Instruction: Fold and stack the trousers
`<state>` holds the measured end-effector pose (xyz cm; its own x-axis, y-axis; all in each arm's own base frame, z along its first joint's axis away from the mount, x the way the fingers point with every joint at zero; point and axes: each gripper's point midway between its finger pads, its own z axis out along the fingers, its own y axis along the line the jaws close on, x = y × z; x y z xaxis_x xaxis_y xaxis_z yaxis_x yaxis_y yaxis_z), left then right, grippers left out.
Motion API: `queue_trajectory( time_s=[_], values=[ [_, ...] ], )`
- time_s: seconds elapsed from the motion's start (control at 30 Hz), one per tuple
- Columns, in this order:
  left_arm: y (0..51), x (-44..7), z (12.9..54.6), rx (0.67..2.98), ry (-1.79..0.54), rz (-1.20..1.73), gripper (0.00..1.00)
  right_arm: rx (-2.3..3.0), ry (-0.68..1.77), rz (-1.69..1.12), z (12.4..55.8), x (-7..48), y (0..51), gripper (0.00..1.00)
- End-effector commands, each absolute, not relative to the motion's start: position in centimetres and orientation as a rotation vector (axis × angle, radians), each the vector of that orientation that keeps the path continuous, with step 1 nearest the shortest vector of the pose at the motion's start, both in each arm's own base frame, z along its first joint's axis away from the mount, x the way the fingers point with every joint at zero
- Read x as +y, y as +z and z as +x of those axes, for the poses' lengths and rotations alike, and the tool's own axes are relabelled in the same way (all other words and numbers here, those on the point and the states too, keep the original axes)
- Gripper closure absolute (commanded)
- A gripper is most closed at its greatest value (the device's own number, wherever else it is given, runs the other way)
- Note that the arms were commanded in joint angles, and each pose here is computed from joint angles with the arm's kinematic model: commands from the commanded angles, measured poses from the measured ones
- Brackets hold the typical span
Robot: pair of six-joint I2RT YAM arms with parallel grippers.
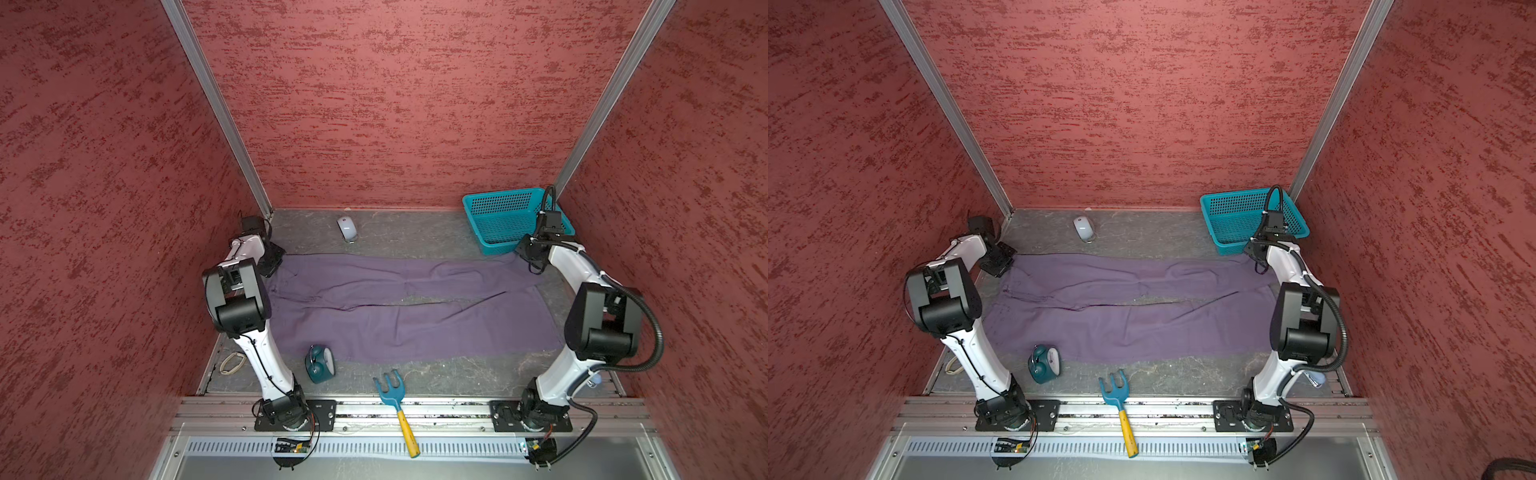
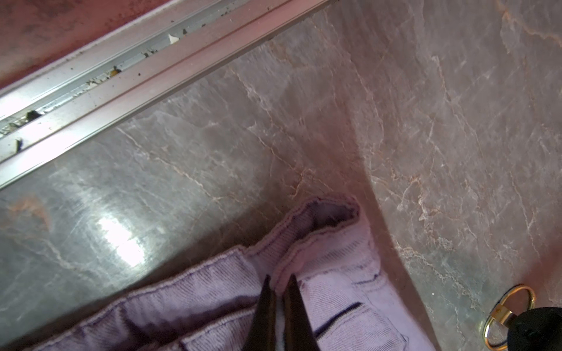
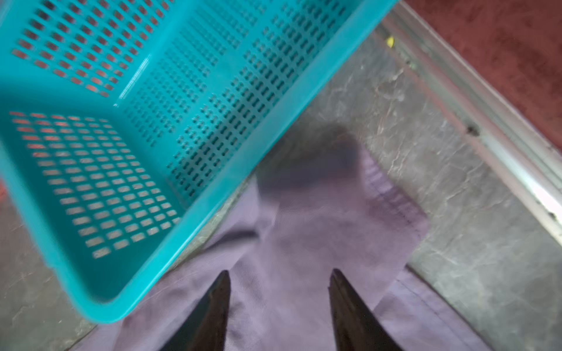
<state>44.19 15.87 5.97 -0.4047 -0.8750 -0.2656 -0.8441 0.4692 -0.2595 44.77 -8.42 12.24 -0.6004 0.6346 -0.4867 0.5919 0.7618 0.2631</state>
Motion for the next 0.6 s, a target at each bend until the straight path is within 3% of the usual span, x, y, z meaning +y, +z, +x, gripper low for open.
queue_trajectory(
  time_s=[0.0,0.17,0.27,0.3,0.4,0.43,0.5,0.57],
  values=[
    [6.8,16.3,45.6,2.298,-0.16,-1.443,1.0,2.299,0.05,0.905,45.4,-9.6,15.2,0.34],
    [7.4,15.9,46.2,2.251,-0.236,-1.416,1.0,2.271,-0.034,0.879,42.9,-10.3,17.5,0.31],
    [8.1,15.3,46.6,2.234,-0.307,-1.386,0.95,2.284,-0.056,0.866,40.4,-10.1,17.2,0.41],
    [8.6,14.9,46.9,2.224,-0.341,-1.361,0.89,2.298,-0.06,0.866,39.5,-9.8,16.7,0.48],
    [10.6,13.9,47.2,2.188,-0.419,-1.294,0.54,2.355,-0.082,0.874,37.0,-9.6,14.4,0.65],
    [11.3,13.6,47.2,2.182,-0.429,-1.275,0.46,2.363,-0.09,0.871,36.2,-9.6,14.1,0.7],
    [12.6,12.8,46.8,2.177,-0.429,-1.242,0.4,2.391,-0.091,0.874,35.1,-9.6,13.2,0.79],
    [13.4,11.5,46.5,2.186,-0.421,-1.192,0.37,2.42,-0.073,0.878,34.7,-9.4,12.1,0.8]
  ],
)
